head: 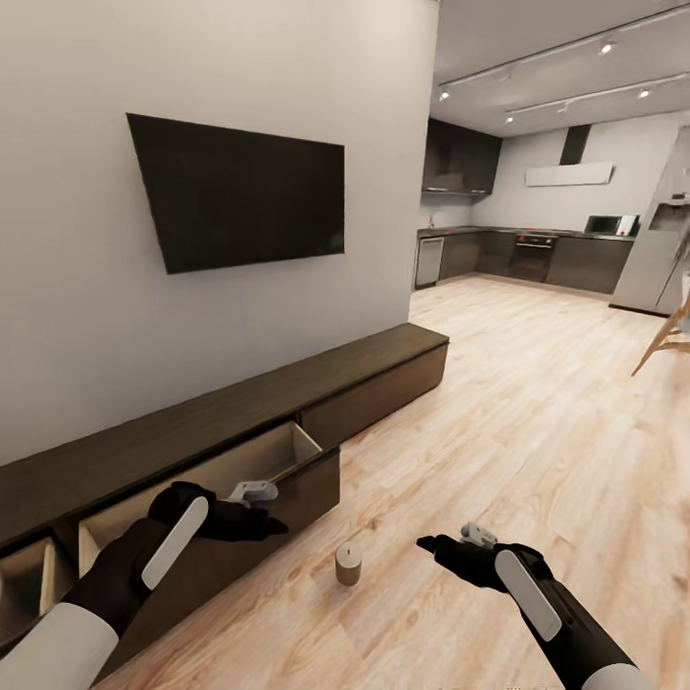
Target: Place each of the two pumpkins and all three candles from the living room inside a cabinet in the living room (use any cabinet), then make sure every cabinet is closed, and position the cauldron so it is next to a table in the living room.
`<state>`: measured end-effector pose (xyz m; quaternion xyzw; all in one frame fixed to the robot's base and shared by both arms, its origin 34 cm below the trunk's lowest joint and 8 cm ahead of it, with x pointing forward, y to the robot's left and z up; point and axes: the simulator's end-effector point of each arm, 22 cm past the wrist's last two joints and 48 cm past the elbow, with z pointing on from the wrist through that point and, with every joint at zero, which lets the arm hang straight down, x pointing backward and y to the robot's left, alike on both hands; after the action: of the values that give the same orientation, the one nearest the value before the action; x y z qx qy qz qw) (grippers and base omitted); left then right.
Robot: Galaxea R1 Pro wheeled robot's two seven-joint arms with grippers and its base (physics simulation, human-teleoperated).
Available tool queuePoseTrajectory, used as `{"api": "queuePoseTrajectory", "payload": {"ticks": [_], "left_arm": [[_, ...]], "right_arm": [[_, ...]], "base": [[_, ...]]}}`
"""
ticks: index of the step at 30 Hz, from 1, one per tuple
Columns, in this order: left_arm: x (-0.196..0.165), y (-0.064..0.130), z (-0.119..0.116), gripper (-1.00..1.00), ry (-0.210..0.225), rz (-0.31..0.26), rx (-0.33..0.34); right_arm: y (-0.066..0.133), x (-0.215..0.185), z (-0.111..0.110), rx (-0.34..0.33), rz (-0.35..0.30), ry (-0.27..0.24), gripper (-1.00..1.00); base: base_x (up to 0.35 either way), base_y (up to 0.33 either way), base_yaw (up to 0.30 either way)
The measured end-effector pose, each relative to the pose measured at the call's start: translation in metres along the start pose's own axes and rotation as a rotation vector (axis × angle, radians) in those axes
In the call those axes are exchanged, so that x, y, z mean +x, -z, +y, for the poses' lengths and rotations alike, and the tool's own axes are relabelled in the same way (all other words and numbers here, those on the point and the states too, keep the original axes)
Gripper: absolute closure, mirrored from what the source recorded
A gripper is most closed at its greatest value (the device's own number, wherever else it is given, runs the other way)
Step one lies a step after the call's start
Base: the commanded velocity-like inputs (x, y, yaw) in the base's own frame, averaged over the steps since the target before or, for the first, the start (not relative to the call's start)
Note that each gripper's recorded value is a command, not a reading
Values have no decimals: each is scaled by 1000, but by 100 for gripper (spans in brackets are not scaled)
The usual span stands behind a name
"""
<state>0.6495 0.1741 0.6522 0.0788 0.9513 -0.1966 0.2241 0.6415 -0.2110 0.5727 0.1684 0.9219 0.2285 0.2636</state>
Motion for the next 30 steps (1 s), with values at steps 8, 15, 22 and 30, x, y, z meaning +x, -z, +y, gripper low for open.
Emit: {"api": "queuePoseTrajectory", "payload": {"ticks": [8,15,22,30], "left_arm": [[-2,3,-1,-100,-3,-6,0],[-3,5,-2,-100,-4,-10,-2],[-2,6,5,-100,-3,-9,-29],[0,3,34,-100,0,-1,-202]], "right_arm": [[2,-2,1,-2,-5,1,-100],[4,-3,-1,2,-8,0,-100],[7,-8,-7,15,-17,3,-100],[8,-14,-10,23,-45,1,-100]], "base": [[0,0,-266],[0,0,-266],[0,0,-263],[0,0,-208]]}}
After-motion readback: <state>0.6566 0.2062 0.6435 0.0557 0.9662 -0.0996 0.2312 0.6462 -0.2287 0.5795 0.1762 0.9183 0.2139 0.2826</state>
